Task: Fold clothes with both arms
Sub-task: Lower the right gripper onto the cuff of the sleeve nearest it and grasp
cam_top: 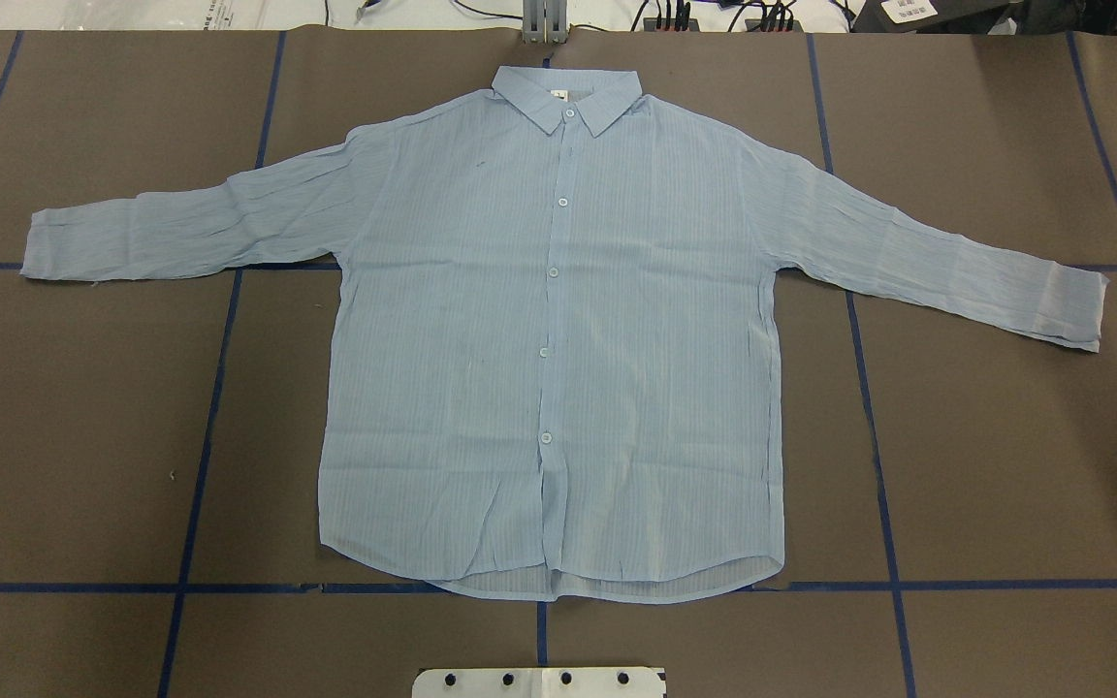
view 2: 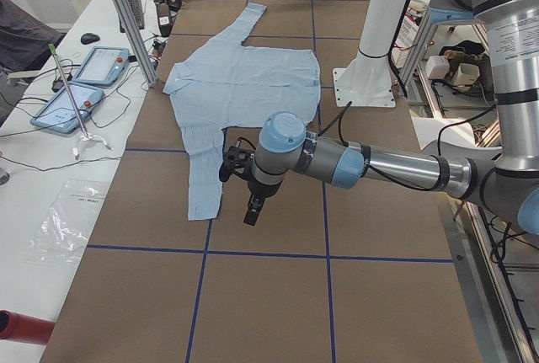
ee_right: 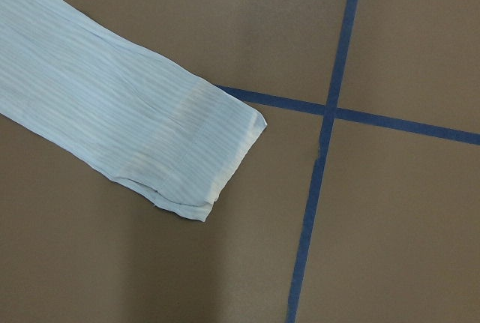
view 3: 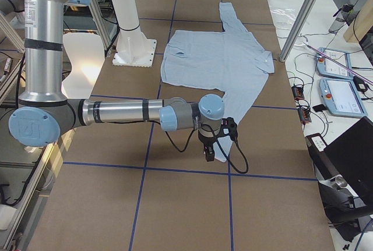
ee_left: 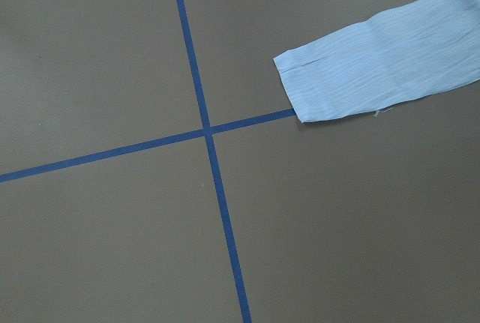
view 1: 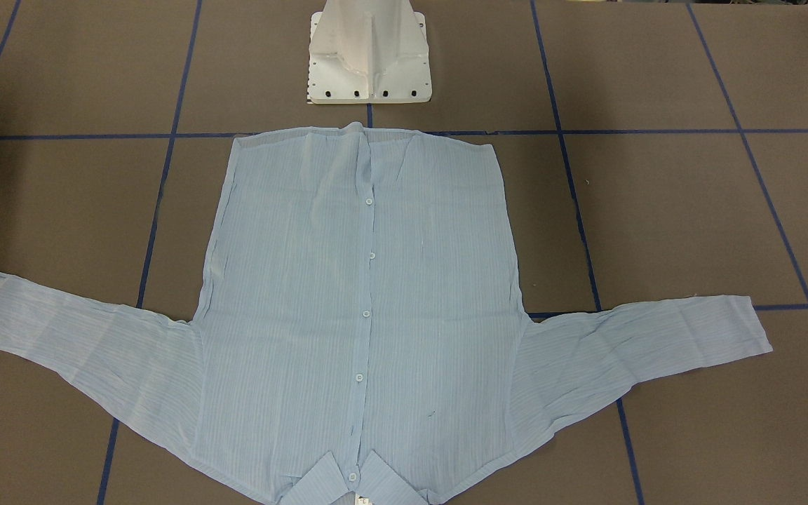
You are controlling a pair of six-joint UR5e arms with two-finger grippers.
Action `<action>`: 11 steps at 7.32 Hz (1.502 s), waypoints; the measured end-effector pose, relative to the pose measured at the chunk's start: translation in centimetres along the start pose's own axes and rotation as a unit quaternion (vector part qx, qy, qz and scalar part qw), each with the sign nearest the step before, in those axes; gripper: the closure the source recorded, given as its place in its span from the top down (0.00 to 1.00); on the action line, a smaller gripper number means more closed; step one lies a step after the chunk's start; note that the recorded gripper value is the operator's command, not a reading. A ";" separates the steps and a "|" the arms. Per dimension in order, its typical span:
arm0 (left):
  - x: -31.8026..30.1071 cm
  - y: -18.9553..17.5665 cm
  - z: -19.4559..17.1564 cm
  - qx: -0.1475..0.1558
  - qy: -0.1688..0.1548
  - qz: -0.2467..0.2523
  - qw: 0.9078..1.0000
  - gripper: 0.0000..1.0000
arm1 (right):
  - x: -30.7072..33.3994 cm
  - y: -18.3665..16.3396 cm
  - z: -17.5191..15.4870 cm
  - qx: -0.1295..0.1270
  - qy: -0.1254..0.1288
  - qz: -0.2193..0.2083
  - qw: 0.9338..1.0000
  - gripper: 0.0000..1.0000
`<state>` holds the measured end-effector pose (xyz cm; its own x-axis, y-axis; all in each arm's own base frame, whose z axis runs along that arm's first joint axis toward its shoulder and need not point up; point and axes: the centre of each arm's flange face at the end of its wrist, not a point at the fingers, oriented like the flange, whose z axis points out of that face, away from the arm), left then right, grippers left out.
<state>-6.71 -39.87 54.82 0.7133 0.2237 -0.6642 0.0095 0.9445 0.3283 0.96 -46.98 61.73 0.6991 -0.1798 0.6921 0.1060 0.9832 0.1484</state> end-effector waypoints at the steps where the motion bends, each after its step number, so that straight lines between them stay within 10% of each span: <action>1: 0.1 -0.1 0.0 0.000 0.000 0.001 1.000 1.00 | 0.0 0.0 0.0 0.000 0.000 0.000 1.000 1.00; 5: 0.3 -0.3 0.1 0.001 0.002 0.003 1.000 1.00 | -0.9 -0.1 0.9 -0.006 -0.004 -0.006 1.000 0.99; 11: 0.6 -1.0 -0.2 0.007 0.002 0.012 1.000 1.00 | -5.3 -4.5 8.9 0.020 -0.011 0.204 0.979 0.94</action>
<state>-6.39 -40.63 53.95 0.7110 0.2475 -0.6582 0.0024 0.9352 0.3542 -9.50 -50.73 63.72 0.6627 0.2258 0.7141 -0.2071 0.9715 -0.1150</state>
